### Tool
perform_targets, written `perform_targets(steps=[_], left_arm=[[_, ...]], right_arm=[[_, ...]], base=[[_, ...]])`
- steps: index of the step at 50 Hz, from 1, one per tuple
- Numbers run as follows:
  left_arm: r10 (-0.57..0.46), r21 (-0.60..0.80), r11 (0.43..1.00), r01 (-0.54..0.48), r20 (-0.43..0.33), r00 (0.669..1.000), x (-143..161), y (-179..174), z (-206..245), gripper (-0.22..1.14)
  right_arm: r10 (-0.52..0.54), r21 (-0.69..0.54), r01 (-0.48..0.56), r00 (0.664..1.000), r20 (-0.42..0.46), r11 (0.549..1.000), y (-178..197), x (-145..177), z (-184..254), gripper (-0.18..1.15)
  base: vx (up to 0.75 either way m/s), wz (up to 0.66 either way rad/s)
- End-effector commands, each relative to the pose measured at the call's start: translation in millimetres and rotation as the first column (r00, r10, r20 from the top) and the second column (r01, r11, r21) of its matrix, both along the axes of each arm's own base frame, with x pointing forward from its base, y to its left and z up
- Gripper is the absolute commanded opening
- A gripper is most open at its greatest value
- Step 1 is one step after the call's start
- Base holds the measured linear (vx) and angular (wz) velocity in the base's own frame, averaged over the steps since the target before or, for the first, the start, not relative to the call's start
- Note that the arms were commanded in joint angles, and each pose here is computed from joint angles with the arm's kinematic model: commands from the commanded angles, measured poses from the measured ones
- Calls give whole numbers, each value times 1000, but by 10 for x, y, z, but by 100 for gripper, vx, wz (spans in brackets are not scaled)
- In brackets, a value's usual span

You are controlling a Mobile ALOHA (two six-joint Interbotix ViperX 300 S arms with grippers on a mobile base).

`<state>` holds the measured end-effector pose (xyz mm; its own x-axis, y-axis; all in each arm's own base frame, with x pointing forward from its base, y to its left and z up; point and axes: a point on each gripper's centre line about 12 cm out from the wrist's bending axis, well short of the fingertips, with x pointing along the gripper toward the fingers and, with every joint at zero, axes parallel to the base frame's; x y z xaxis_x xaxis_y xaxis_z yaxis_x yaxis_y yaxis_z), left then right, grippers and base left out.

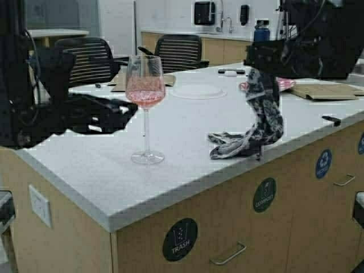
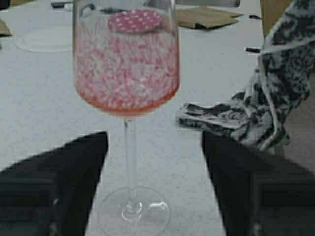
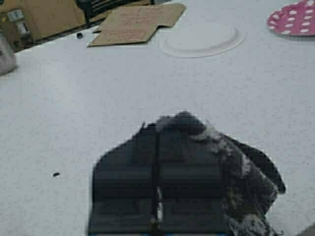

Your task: Get the cloth and wipe up the spill under the wine glass

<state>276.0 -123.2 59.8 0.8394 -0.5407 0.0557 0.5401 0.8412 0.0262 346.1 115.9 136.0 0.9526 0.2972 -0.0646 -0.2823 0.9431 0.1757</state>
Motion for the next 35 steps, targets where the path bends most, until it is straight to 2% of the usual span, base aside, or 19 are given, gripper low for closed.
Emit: perform_targets(steps=[1,7,23,35], left_arm=[[16,-21,1000,-14,73,997,-34,26,340,93],[26,-34,999,-22,123,992,-59,45,616,93],[75,-51,996,-67,183,980,-69,103,1258,93],[101,-95,992,-89,131,986,-44,131,1796,93]], right_arm=[[40,-13,-40,999,1,999,86,-19,375,6],[62,-31,-62,998,-6,998,108,-54,609,6],[87,-55,-85,995,39,995,82,-210,1157,6],[95,-92,-91,994,46,992,59,-293,1559,6]], base=[[0,0],[0,0],[0,0],[0,0]])
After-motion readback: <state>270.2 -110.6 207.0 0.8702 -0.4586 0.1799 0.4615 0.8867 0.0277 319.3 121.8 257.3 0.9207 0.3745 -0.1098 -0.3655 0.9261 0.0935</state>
